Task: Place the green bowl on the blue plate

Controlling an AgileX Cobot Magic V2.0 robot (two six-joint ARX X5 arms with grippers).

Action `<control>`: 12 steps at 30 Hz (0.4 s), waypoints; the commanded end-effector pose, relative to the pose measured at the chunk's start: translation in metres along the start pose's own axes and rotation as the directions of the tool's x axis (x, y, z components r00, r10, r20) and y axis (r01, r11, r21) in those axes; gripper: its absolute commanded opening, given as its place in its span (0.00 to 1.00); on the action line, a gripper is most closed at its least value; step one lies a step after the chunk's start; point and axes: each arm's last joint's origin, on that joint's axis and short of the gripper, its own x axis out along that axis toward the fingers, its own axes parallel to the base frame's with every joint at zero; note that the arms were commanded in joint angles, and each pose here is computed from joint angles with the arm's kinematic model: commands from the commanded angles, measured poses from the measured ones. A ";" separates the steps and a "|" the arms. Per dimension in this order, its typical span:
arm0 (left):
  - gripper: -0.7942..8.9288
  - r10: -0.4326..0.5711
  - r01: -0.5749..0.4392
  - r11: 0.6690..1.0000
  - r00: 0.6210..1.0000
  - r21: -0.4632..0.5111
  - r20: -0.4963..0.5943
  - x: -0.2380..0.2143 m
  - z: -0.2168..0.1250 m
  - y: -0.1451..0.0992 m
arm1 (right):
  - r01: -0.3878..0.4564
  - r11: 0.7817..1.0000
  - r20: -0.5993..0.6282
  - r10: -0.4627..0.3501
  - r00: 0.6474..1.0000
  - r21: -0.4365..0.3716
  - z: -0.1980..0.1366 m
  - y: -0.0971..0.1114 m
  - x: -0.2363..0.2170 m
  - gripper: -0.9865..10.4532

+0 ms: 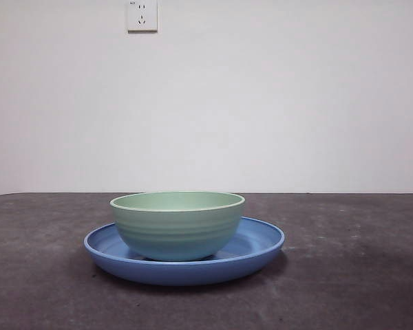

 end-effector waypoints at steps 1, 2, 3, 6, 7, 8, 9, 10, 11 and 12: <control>0.12 -0.002 0.002 1.000 1.000 0.006 -0.027 0.002 -0.007 0.000 | 0.004 1.000 -0.024 -0.004 1.000 -0.005 -0.004 0.000 0.001 0.13; 0.12 -0.002 0.002 1.000 1.000 0.006 -0.027 0.002 -0.007 0.000 | 0.004 1.000 -0.034 -0.004 0.999 -0.004 -0.005 0.000 0.000 0.13; 0.12 -0.002 0.002 1.000 1.000 0.006 -0.027 0.002 -0.007 0.000 | 0.006 1.000 -0.039 -0.006 0.999 -0.003 -0.006 0.000 0.000 0.13; 0.12 -0.002 0.002 1.000 1.000 0.006 -0.027 0.002 -0.007 0.000 | 0.007 1.000 -0.042 -0.007 0.999 -0.002 -0.006 0.000 0.000 0.13; 0.12 -0.002 0.002 1.000 1.000 0.006 -0.027 0.002 -0.007 0.000 | 0.007 1.000 -0.047 -0.007 0.999 -0.001 -0.007 0.000 0.000 0.13; 0.12 -0.002 0.002 1.000 1.000 0.006 -0.027 0.002 -0.007 0.000 | 0.009 1.000 -0.060 -0.009 0.998 0.004 -0.008 0.000 0.000 0.13; 0.12 -0.002 0.002 1.000 1.000 0.006 -0.027 0.002 -0.007 0.000 | 0.015 1.000 -0.073 -0.015 0.997 0.005 -0.009 0.000 0.000 0.13; 0.12 -0.002 0.002 1.000 1.000 0.006 -0.027 0.002 -0.007 0.000 | 0.019 1.000 -0.091 -0.018 0.996 0.007 -0.011 0.000 0.000 0.13; 0.12 -0.002 0.002 1.000 1.000 0.006 -0.027 0.002 -0.007 0.000 | 0.021 1.000 -0.092 -0.020 0.996 0.010 -0.011 0.000 0.000 0.13; 0.12 -0.002 0.002 1.000 1.000 0.006 -0.027 0.002 -0.007 0.000 | 0.021 1.000 -0.092 -0.020 0.996 0.013 -0.011 0.000 0.000 0.13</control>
